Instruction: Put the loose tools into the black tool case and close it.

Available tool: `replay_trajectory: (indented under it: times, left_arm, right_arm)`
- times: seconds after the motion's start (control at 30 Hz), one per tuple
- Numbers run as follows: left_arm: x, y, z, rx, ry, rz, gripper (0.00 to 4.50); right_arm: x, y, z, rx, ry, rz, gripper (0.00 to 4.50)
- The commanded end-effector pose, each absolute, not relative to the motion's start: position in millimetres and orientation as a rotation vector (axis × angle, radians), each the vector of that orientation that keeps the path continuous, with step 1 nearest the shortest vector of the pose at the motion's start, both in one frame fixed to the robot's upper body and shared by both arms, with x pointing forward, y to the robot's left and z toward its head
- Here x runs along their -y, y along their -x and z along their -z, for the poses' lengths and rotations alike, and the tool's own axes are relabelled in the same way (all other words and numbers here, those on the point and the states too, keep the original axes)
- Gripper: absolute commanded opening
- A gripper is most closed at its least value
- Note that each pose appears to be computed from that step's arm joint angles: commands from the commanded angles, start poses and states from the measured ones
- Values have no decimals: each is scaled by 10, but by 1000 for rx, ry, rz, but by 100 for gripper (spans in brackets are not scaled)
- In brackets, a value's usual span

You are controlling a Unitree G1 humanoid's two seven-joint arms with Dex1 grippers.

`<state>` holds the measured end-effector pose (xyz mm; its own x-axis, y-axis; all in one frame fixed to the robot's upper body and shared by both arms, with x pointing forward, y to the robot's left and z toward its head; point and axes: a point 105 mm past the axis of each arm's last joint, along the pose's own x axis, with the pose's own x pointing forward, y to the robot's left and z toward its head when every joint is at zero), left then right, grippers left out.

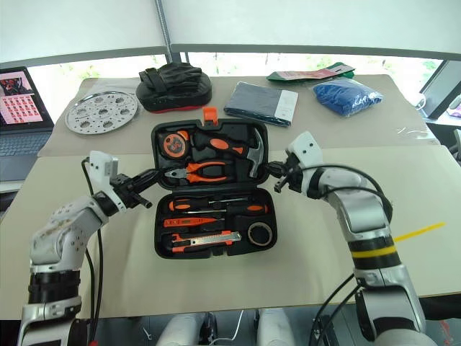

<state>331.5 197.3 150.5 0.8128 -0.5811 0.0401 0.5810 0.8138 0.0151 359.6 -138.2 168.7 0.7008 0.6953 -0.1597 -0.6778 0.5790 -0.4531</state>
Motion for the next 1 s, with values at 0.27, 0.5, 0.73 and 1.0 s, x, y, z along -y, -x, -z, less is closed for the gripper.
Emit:
replay_trajectory:
  times: [0.27, 0.5, 0.73, 1.0]
  left_arm:
    - [-2162, -2567, -1059, 252, -737, 744, 77]
    - [-2428, -2480, -984, 130, -609, 686, 328]
    - [-2492, -2743, -1121, 39, -388, 663, 294]
    - [-2093, -3182, -1252, -39, -392, 815, 6]
  right_arm:
    - [1651, -2982, -1088, 330, 1112, -919, 77]
    - [1900, -2903, -1089, 345, 1158, -897, 308]
    - [2063, -2617, -1174, 120, 832, -992, 237]
    - [1769, -1994, -908, -157, 679, -1272, 0]
